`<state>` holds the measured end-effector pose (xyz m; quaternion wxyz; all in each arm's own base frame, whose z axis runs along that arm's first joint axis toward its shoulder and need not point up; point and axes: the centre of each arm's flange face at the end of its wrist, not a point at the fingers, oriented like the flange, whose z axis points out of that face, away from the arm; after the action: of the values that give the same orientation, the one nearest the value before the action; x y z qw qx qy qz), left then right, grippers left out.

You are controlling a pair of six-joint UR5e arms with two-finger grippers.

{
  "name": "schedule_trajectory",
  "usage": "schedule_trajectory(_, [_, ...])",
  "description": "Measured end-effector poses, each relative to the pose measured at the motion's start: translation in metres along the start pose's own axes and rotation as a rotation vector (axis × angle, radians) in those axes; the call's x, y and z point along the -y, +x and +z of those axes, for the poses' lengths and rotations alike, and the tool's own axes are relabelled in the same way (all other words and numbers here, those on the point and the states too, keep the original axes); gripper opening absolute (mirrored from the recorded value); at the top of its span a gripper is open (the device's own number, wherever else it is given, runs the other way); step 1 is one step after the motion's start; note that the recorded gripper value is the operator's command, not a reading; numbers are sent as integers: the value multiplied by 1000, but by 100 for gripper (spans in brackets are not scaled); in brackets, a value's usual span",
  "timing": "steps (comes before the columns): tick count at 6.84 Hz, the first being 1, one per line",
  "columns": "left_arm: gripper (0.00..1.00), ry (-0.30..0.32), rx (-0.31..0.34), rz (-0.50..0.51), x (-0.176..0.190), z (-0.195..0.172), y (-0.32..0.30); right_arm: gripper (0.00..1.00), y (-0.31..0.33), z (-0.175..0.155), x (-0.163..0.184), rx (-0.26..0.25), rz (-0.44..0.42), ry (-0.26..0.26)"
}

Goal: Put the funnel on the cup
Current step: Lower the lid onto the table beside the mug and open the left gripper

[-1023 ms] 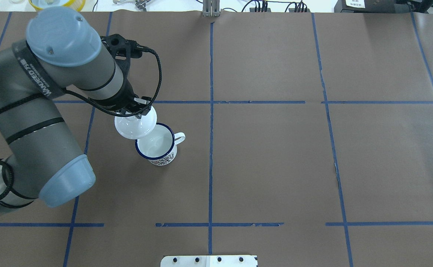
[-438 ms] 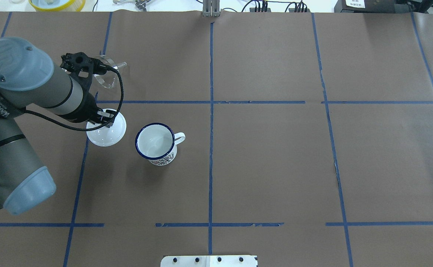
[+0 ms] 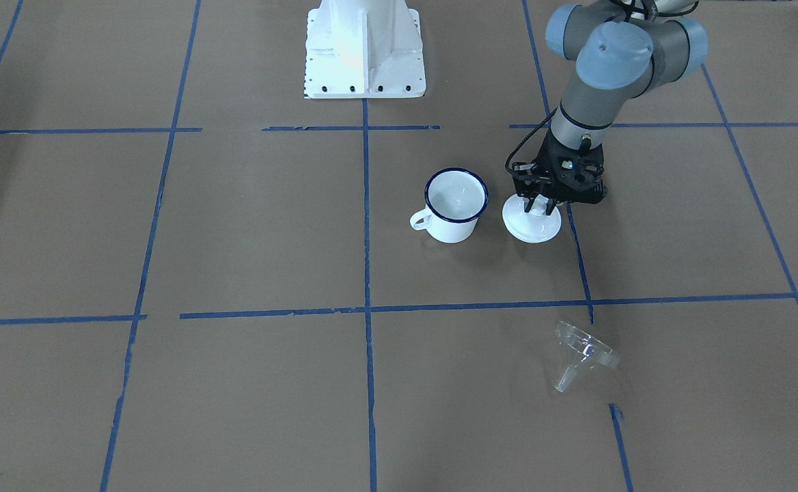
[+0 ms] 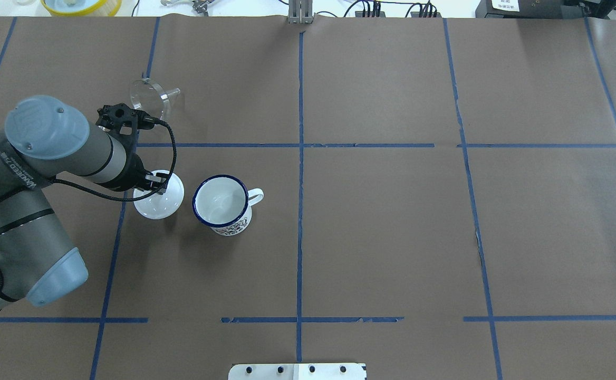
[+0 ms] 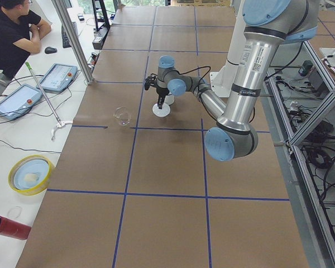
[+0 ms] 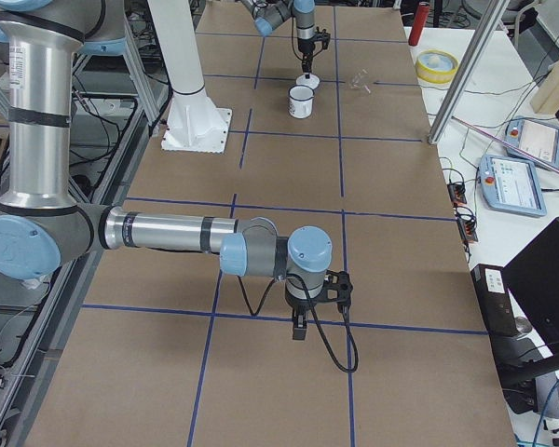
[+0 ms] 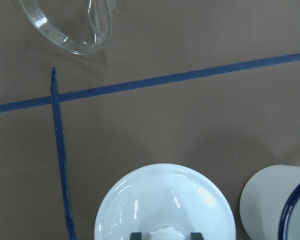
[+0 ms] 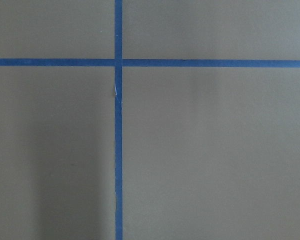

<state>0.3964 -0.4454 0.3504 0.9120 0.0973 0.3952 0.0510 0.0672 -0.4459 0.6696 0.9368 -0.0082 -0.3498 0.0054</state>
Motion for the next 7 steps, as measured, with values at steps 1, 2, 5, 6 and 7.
schedule_trajectory(1, [16,-4,4,-1,-2,9,-5,100,0,0,0,0,0,0])
schedule_trajectory(2, [70,-6,9,0,-3,12,-9,100,0,0,0,0,0,0])
schedule_trajectory(5, [100,-9,14,0,-3,17,-10,100,0,0,0,0,0,0])
schedule_trajectory(6, [100,-5,7,3,-2,14,-7,100,0,0,0,0,0,0])
schedule_trajectory(7, [100,8,-6,-1,3,5,-2,100,0,0,0,0,0,0])
